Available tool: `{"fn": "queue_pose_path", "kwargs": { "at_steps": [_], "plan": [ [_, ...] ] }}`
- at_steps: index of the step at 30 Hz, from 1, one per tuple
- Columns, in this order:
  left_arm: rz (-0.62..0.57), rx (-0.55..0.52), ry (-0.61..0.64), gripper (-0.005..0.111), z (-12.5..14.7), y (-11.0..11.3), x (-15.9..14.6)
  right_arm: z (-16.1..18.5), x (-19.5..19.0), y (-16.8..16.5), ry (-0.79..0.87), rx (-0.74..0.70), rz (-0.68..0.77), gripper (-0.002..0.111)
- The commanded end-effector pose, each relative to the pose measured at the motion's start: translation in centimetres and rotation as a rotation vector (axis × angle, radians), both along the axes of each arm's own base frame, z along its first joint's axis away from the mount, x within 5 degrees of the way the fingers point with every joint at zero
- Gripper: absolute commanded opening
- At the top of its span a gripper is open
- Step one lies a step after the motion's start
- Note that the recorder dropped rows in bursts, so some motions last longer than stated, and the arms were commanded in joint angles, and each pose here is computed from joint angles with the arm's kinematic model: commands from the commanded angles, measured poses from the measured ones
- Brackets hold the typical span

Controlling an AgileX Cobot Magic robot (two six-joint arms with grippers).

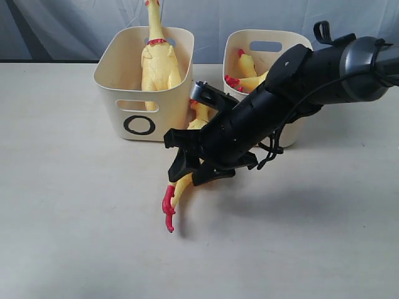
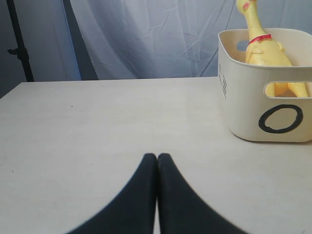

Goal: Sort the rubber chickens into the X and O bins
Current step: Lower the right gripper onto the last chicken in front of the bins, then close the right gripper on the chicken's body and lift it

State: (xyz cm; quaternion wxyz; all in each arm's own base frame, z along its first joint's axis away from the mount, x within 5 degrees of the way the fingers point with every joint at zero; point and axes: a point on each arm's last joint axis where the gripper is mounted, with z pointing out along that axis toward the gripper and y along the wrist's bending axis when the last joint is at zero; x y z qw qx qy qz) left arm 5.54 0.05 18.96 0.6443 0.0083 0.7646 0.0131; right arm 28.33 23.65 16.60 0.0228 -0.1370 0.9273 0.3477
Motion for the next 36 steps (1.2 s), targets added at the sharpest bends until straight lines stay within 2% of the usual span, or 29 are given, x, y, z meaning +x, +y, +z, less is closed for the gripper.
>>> {"fn": "queue_pose_path", "kwargs": {
  "at_steps": [1,22,29,36],
  "plan": [
    [-0.001,-0.004,-0.01,0.0,0.1,0.0,0.0,0.2,-0.1,0.1,0.006,0.019,0.022,0.047],
    [-0.001,-0.004,-0.01,0.0,0.1,0.0,0.0,0.5,0.3,0.6,0.01,0.074,-0.065,0.047],
    [-0.001,-0.004,-0.01,0.0,0.1,0.0,0.0,0.4,-0.4,2.3,-0.064,0.052,-0.063,0.047],
    [-0.001,-0.004,-0.01,0.0,0.1,0.0,0.0,-0.1,-0.3,2.1,-0.073,-0.02,-0.094,0.047]
  ]
}}
